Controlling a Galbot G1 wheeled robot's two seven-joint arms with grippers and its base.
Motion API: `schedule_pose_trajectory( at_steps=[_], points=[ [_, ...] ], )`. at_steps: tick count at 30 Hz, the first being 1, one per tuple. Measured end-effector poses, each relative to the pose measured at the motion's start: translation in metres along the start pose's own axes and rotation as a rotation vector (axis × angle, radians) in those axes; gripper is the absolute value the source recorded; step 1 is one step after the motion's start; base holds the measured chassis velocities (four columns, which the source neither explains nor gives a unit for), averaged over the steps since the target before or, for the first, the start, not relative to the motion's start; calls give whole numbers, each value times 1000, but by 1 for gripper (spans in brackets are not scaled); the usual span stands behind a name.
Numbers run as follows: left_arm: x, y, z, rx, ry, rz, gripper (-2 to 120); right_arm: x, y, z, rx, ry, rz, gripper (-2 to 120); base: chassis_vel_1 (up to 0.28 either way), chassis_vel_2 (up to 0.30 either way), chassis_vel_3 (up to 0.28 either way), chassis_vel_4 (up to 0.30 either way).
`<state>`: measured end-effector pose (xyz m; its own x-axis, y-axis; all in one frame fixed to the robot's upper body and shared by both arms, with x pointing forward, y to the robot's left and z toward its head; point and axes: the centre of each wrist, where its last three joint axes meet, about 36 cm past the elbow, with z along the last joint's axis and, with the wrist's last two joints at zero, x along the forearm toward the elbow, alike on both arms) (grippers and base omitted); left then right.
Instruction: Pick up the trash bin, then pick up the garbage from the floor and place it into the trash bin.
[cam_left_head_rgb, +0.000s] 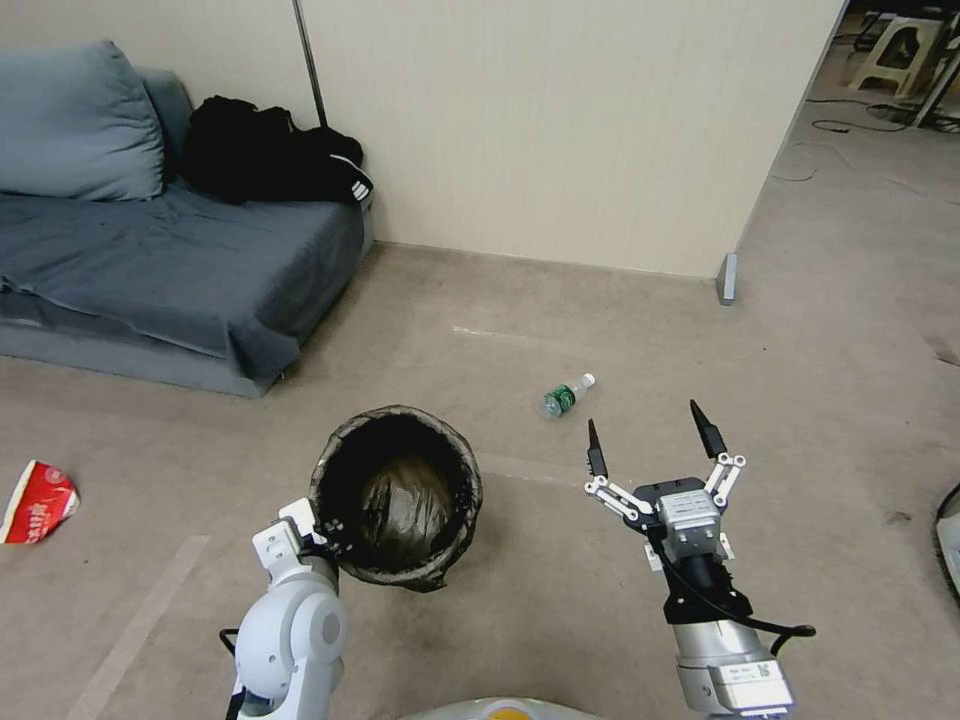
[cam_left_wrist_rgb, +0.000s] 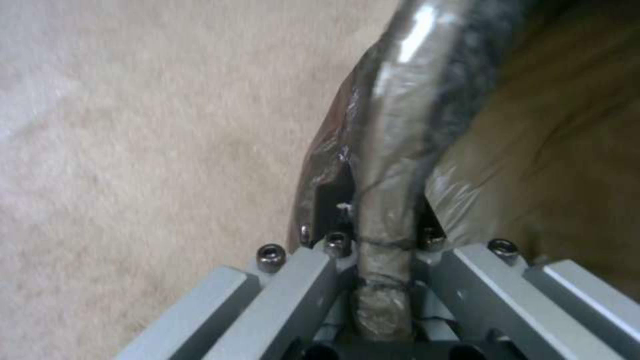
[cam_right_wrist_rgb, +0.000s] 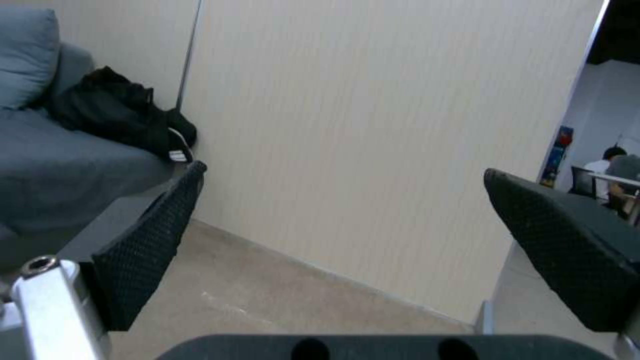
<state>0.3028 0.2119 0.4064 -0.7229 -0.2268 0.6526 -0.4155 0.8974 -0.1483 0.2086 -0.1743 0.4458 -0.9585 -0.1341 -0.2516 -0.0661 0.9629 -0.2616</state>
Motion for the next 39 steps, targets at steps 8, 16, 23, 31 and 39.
schedule_pose_trajectory(
  at_steps=[8, 16, 23, 31, 39],
  points=[
    [45, 3, -21, -91, -108, 63, 0, -3, 2, -3, -11, -26, 19, 100, 0, 0, 0, 0],
    [78, 7, -33, -167, -173, 87, 0, -3, 2, -3, -19, -37, 25, 100, 0, 0, 0, 0],
    [95, 6, -33, -208, -208, 94, 0, -3, 1, -2, -29, -57, 34, 100, 0, 0, 0, 0],
    [97, 2, -25, -195, -229, 100, 0, -3, 0, 2, -48, -76, 51, 100, 0, 0, 0, 0],
    [97, 1, -26, -189, -241, 106, 0, -2, 0, 3, -49, -75, 52, 100, -20, 22, 23, -22]
  ],
)
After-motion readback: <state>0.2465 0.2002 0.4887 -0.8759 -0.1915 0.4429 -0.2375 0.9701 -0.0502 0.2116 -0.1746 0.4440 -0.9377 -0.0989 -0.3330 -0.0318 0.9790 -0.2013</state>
